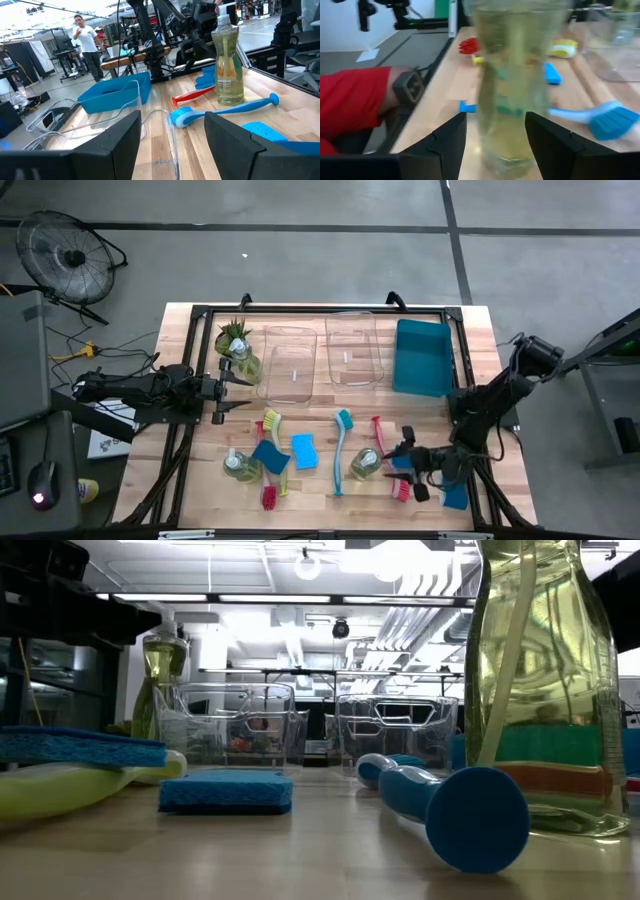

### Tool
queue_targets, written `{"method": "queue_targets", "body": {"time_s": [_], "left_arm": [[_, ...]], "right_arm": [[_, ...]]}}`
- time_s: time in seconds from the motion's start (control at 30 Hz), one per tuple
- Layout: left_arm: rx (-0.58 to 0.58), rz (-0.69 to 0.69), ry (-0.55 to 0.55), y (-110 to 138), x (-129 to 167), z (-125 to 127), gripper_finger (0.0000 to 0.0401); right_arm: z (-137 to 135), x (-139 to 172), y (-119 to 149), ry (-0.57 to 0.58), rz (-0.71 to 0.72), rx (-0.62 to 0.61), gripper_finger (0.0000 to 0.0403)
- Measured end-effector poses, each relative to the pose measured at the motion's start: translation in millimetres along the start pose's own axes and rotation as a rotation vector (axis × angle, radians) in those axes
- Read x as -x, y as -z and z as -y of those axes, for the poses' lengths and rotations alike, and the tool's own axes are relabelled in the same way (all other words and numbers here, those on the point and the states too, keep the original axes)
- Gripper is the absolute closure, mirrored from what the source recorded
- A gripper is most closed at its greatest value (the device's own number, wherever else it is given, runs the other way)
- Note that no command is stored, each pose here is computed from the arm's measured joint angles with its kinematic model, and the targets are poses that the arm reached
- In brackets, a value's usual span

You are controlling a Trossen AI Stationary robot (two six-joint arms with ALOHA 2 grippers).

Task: Pick & Place Kitchen Sink Supplies
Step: Put the bottom right green dishwashing liquid dispenser into the blue bin

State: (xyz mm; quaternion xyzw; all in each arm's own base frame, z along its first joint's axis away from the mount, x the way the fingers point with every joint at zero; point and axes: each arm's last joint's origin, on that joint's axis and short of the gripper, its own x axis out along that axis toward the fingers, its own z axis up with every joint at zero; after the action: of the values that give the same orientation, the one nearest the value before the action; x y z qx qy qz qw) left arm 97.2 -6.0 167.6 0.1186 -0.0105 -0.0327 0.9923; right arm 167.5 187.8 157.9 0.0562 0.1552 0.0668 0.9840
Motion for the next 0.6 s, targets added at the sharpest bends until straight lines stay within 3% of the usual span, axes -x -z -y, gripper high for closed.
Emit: {"method": "queue_targets", "body": {"time_s": [0.13,0.4,0.6], "left_arm": [[0.000,0.000,0.000,0.0,0.0,0.0,0.0188],[0.000,0.000,0.000,0.0,0.0,0.0,0.0188],[0.000,0.000,0.000,0.1,0.0,0.0,0.0188]], "right_arm": [[-6.4,-7.2,-0.6,-0.002,-0.008,0.019,0.0206],[-4.2,-15.8,-2.1,0.132,0.009,0.051,0.0206],[-3.6,-15.7,-0.5,0.136,-0.003,0.039,0.0206]]}}
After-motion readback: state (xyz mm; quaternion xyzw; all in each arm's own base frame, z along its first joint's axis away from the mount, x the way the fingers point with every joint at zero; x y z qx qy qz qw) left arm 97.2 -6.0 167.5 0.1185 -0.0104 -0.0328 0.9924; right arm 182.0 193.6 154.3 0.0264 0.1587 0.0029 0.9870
